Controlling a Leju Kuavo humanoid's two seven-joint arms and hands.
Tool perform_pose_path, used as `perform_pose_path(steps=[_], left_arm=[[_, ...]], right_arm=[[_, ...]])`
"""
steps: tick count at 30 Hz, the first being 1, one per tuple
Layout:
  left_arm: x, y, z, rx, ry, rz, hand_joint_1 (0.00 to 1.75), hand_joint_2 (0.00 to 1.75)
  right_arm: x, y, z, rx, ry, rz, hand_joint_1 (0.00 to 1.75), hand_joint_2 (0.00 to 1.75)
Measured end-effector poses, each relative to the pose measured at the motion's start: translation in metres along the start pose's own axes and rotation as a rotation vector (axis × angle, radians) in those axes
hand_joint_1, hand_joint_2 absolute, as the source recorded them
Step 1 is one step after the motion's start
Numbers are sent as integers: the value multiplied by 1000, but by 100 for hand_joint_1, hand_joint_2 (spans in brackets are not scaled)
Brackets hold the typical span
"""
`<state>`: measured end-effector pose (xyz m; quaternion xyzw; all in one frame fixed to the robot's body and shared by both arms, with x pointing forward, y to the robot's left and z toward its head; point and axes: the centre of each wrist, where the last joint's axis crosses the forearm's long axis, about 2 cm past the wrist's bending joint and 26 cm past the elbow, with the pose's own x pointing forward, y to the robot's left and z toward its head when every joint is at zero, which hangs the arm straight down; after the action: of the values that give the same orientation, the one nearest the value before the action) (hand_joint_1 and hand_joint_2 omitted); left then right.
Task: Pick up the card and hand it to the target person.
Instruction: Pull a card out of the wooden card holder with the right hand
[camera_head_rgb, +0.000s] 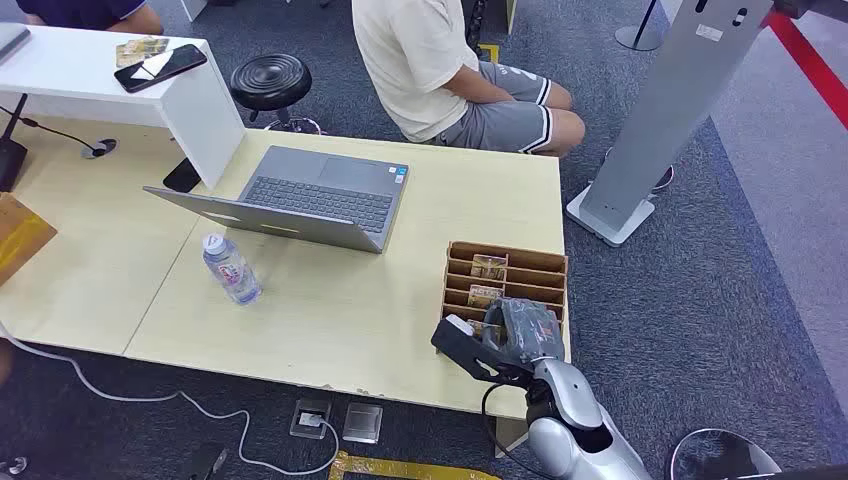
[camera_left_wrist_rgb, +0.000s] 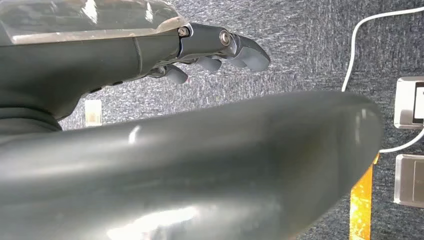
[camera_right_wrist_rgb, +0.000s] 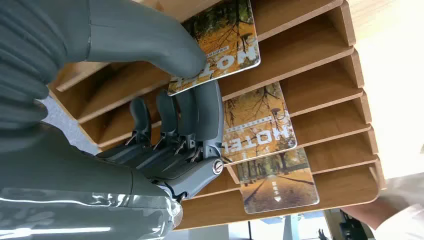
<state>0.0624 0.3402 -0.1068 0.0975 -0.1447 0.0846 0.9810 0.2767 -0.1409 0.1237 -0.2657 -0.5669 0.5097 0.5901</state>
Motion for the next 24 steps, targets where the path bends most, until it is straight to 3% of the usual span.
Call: perform_pose_path(steps=[9, 24], left_arm=[[0, 0, 0, 0, -8, -4, 0, 0], [0, 0, 0, -1, -18, -10, 0, 0]], right_arm=[[0, 0, 0, -1, -1, 2, 168, 175], [2, -2, 0, 1, -6, -13, 169, 175]])
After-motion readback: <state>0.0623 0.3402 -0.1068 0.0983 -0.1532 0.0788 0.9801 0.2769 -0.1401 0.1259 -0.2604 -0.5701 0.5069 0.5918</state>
